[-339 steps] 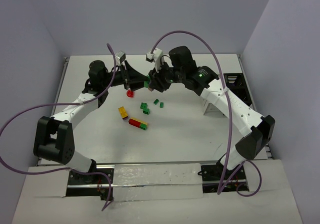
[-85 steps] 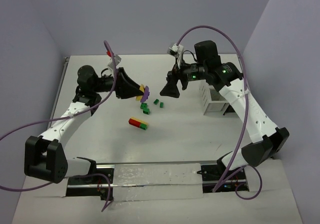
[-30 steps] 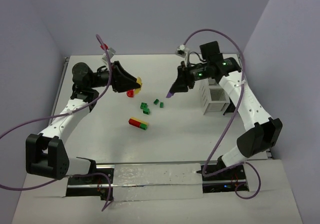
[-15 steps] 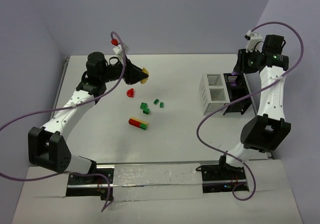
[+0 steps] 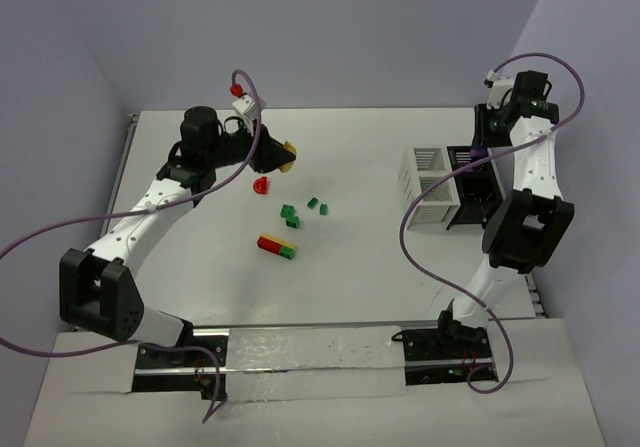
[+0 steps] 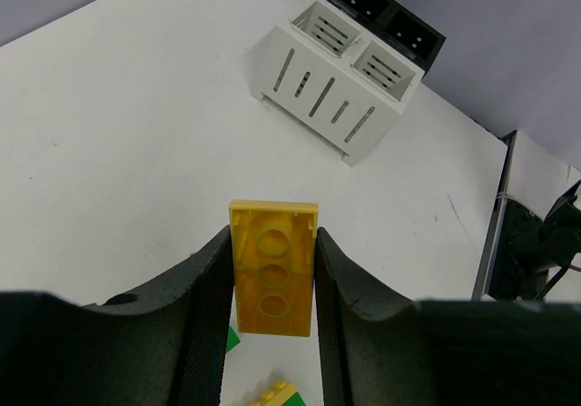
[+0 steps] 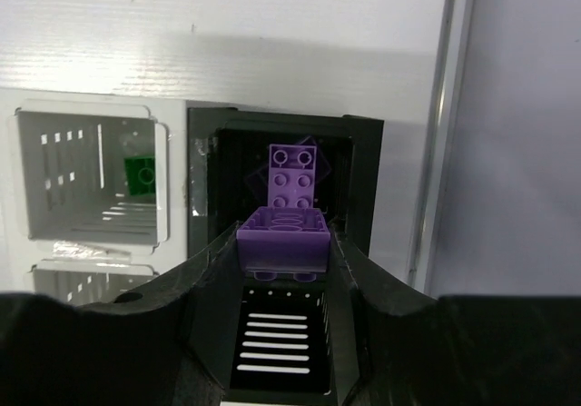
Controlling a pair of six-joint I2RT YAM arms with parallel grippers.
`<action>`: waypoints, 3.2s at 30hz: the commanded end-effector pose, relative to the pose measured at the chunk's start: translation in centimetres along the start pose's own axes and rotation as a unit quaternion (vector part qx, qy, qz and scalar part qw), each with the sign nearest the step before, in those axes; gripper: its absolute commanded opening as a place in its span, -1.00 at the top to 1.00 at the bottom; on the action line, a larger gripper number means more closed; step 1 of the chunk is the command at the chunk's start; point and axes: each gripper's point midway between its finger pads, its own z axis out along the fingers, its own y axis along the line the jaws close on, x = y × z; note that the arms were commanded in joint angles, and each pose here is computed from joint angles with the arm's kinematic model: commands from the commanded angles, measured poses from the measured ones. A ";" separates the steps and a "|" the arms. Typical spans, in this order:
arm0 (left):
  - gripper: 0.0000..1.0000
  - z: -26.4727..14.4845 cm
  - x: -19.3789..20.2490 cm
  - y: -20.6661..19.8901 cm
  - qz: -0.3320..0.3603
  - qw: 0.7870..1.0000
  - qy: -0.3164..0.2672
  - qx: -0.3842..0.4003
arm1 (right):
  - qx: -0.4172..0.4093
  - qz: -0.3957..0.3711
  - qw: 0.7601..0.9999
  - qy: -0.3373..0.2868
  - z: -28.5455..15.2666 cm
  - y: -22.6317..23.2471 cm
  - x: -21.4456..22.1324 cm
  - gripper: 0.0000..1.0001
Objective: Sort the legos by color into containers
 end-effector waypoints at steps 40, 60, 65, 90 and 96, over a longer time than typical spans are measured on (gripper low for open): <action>1.00 -3.3 -5.6 -1.4 -0.527 0.832 -0.144 0.092 | -0.317 -0.147 0.901 -0.257 -18.9 37.2 -5.9 -0.88; 1.00 -0.7 -4.5 0.3 -0.659 0.745 -0.097 0.032 | -0.265 -0.133 0.917 -0.265 -18.3 46.0 -6.7 -0.88; 1.00 -0.6 -4.6 -0.1 -0.673 0.732 -0.096 0.044 | -0.247 -0.128 0.926 -0.256 -16.7 46.8 -6.2 -0.73; 0.50 -1.0 -3.8 -0.6 -0.677 0.727 -0.100 0.055 | -0.216 -0.144 0.924 -0.280 -15.3 45.1 -5.8 1.00; -0.99 -1.6 -3.5 2.1 -0.592 0.798 -0.109 -0.011 | -0.215 -0.163 0.925 -0.269 -15.5 41.3 -5.5 1.00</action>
